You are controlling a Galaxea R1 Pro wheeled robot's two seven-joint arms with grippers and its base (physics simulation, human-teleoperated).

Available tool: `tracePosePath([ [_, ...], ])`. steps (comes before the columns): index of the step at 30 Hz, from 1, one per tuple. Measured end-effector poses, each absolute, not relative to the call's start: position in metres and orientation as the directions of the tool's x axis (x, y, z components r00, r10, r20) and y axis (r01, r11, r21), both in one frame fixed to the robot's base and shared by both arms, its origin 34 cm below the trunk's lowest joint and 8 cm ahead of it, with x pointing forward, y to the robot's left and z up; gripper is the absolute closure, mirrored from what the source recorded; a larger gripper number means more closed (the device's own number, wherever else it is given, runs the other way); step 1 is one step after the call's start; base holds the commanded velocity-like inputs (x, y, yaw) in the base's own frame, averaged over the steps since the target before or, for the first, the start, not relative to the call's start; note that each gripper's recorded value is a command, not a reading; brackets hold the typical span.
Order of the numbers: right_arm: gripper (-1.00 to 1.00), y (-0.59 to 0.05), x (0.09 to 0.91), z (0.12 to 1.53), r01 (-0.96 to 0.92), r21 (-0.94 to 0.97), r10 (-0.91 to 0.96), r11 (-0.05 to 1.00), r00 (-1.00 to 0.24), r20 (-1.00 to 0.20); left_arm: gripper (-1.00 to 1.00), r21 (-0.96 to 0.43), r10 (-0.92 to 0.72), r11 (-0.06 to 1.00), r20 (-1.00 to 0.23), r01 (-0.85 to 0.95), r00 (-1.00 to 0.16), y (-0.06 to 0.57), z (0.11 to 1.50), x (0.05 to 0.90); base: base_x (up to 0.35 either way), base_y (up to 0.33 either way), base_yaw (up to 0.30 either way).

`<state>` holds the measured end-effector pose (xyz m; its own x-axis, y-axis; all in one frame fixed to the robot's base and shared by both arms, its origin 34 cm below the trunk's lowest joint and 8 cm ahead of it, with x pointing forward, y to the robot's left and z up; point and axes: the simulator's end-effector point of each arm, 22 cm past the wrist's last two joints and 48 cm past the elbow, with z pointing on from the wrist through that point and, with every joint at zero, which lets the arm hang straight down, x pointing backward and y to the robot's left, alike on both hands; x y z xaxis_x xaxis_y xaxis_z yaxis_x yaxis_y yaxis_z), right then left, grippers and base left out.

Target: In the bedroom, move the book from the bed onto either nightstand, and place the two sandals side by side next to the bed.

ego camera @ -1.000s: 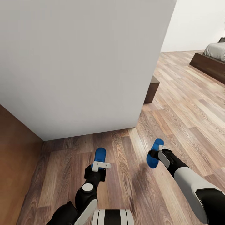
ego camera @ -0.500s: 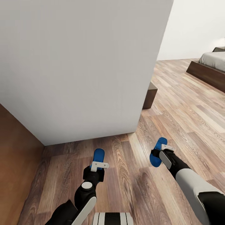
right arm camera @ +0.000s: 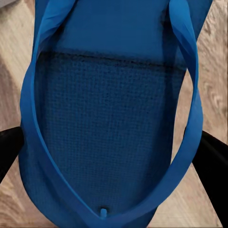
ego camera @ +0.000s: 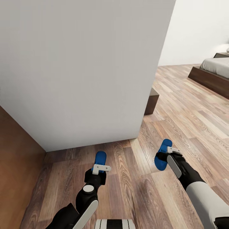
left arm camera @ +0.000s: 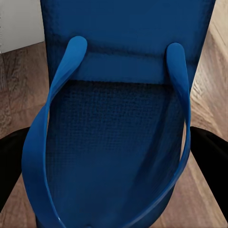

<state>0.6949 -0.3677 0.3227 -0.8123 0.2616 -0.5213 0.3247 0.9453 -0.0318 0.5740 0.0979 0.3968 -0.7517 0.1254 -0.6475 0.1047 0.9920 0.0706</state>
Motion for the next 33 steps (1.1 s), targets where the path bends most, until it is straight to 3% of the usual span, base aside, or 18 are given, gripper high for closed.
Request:
tracePosePath([
  [8, 1.00, -0.375, 0.740, 0.427, 0.253, -0.014, 0.187, 0.967, -0.749, -0.636, 1.00, 0.075, 0.126, 0.992, -0.649, 0.101, -0.751, 0.100, 0.415, 0.579, 0.000, 0.000, 0.000],
  [33, 1.00, -0.370, 0.753, 0.524, 0.245, 0.022, 0.196, 0.969, -0.714, -0.672, 1.00, 0.081, 0.126, 0.992, -0.651, 0.097, -0.748, 0.101, 0.471, 0.594, 0.000, 0.000, -0.025],
])
